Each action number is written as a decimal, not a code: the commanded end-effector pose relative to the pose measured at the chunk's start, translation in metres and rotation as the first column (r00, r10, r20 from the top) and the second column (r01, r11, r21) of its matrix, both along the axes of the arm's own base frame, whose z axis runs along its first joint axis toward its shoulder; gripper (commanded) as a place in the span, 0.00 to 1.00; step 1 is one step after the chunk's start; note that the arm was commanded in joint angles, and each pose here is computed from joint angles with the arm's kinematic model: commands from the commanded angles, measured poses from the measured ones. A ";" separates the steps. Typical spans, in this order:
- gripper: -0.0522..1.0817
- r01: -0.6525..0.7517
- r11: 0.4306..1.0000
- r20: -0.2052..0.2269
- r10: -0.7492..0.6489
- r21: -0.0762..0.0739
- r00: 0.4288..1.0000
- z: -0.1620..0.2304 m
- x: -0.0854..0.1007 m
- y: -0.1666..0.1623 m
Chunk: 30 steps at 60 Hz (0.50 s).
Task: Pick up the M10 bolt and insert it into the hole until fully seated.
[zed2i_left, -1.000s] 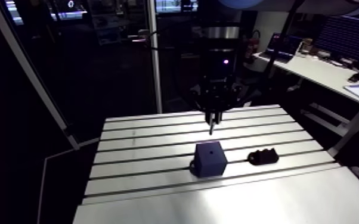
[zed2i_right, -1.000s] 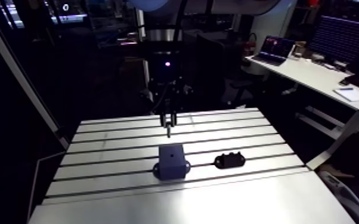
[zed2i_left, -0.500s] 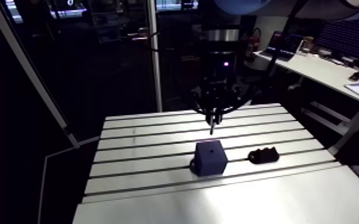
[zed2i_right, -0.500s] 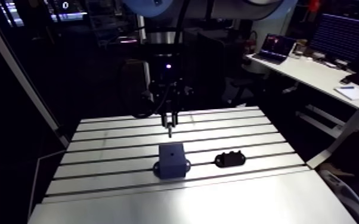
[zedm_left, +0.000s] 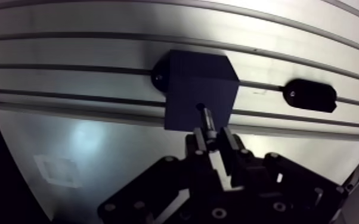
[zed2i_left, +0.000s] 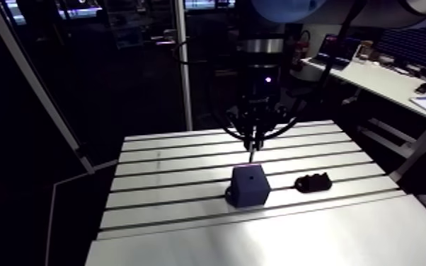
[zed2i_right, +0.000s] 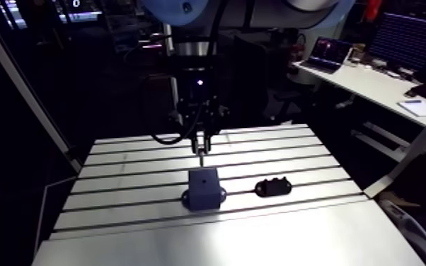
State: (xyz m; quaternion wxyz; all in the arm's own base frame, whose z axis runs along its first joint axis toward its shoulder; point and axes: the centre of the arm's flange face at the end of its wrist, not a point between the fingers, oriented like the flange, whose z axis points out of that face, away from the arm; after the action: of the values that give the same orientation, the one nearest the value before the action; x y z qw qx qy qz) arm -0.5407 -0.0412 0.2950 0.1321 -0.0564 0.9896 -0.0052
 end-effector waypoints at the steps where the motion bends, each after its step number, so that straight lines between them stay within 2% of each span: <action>1: 1.00 -0.006 1.000 0.011 0.006 -0.004 1.000 -0.005 0.002 -0.001; 30: 1.00 -0.006 1.000 0.024 0.006 -0.007 1.000 -0.011 0.010 -0.001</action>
State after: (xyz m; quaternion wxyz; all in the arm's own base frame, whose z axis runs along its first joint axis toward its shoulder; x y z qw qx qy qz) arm -0.5342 -0.0422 0.2870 0.1407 -0.0599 0.9882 -0.0081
